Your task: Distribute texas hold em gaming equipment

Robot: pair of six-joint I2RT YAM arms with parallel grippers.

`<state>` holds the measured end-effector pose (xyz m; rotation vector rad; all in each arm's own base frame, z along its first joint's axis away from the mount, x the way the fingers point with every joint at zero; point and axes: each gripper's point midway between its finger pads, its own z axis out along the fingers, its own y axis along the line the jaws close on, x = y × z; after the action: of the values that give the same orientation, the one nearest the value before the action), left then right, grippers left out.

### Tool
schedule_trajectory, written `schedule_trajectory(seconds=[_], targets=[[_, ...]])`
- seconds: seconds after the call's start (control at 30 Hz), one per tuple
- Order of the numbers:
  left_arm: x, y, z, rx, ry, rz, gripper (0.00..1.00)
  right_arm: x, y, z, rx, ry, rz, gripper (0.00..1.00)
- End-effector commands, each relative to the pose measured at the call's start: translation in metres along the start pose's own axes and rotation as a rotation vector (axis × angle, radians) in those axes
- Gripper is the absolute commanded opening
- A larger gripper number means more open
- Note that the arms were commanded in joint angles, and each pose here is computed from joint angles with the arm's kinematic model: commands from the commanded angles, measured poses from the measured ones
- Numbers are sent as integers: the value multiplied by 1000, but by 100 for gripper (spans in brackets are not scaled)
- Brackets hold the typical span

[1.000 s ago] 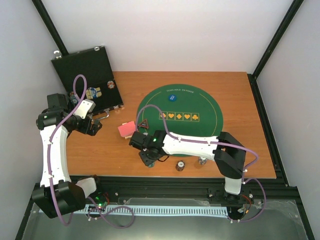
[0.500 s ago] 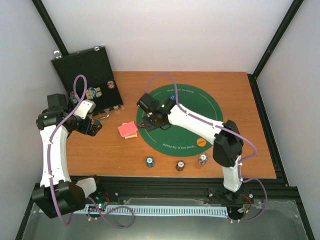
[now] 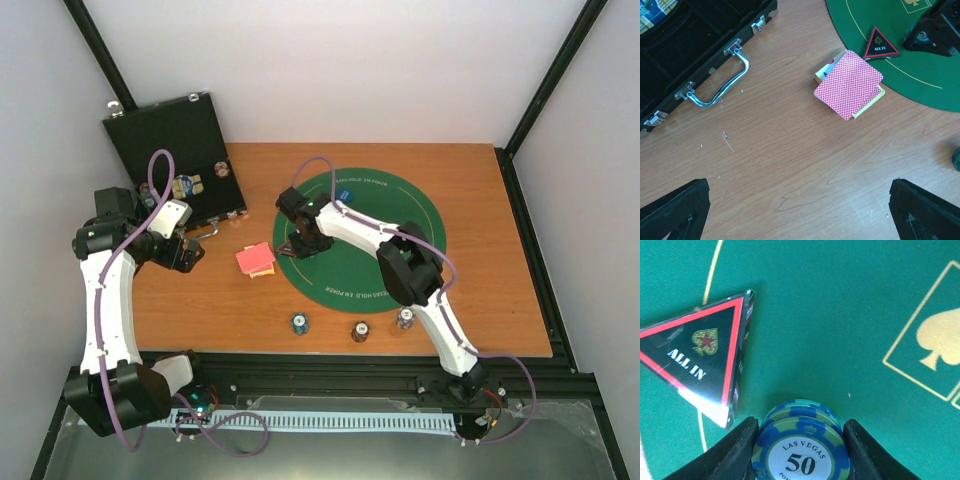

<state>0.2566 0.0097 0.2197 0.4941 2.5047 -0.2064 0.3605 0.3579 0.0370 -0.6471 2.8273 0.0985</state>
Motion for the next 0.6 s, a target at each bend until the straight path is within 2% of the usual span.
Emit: schedule_trajectory(seconds=[0.0, 0.27, 0.37, 0.4, 0.5, 0.57], targets=[[-3, -5, -8, 5, -23, 34, 100, -16, 2, 1, -34, -33, -6, 13], [-1, -6, -7, 4, -21, 43, 100, -13, 2, 19, -36, -12, 1, 14], [0, -6, -6, 8, -18, 43, 100, -11, 1, 20, -34, -6, 2, 18], [0, -6, -6, 8, -18, 43, 100, -11, 1, 21, -36, -5, 1, 22], [1, -6, -6, 5, -15, 42, 100, -10, 0, 18, -35, -6, 2, 43], [0, -6, -7, 5, -18, 43, 100, -11, 0, 14, -33, -13, 3, 51]])
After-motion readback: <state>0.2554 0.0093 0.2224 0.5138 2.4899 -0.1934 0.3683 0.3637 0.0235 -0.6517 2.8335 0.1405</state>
